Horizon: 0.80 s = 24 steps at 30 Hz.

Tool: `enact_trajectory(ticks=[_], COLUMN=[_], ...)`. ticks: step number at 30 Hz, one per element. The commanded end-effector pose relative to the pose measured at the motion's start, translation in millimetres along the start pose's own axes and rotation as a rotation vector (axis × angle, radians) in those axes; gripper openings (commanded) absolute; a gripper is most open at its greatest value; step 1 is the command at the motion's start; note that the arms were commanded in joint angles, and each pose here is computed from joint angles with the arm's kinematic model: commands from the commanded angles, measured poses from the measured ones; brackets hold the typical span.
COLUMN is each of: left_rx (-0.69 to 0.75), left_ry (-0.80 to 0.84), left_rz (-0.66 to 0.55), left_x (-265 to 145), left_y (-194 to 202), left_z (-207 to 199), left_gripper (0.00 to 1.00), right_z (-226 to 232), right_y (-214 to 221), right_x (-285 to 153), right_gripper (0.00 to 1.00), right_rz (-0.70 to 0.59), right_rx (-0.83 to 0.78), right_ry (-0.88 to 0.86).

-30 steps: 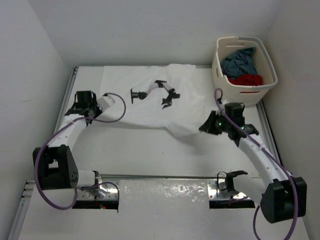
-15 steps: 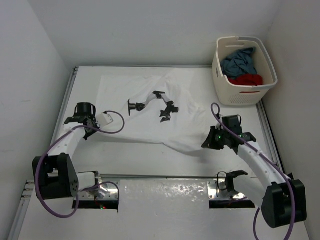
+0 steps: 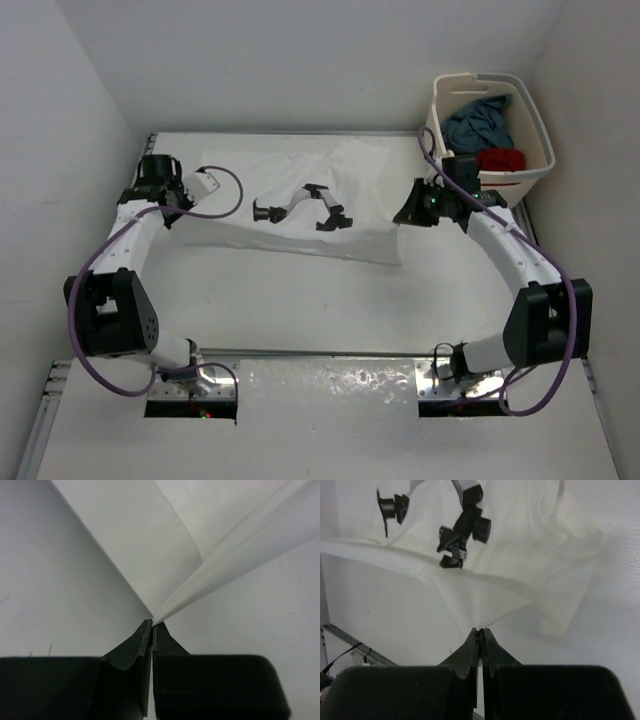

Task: Fold and stack the t-shirts
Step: Flatten out the tshirt

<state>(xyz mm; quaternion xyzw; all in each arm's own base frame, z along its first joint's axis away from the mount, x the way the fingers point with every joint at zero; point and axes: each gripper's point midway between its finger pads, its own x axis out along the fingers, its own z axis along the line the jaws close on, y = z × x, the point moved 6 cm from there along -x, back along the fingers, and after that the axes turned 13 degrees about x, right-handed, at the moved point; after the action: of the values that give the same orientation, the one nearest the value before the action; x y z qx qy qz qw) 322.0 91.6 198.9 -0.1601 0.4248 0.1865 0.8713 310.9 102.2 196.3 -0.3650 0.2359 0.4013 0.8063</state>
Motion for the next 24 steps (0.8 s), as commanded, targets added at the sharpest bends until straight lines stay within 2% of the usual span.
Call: enact_trajectory(ticks=[1, 9, 14, 21, 24], left_rx=[0.011, 0.045, 0.061, 0.100, 0.130], left_ry=[0.032, 0.102, 0.155, 0.275, 0.314], left_rz=[0.032, 0.130, 0.149, 0.178, 0.209], left_x=[0, -18, -22, -10, -6], left_y=[11, 54, 58, 69, 76], left_z=[-12, -33, -42, -82, -97], left_gripper=[0.00, 0.00, 0.00, 0.00, 0.00], right_z=[-10, -36, -38, -78, -88], right_y=[17, 82, 102, 177, 193], right_x=[-1, -38, -56, -42, -38], right_gripper=[0.00, 0.00, 0.00, 0.00, 0.01], right_rz=[0.064, 0.144, 0.167, 0.331, 0.374], right_rx=[0.009, 0.033, 0.050, 0.184, 0.198], right_ry=[0.009, 0.061, 0.060, 0.097, 0.102])
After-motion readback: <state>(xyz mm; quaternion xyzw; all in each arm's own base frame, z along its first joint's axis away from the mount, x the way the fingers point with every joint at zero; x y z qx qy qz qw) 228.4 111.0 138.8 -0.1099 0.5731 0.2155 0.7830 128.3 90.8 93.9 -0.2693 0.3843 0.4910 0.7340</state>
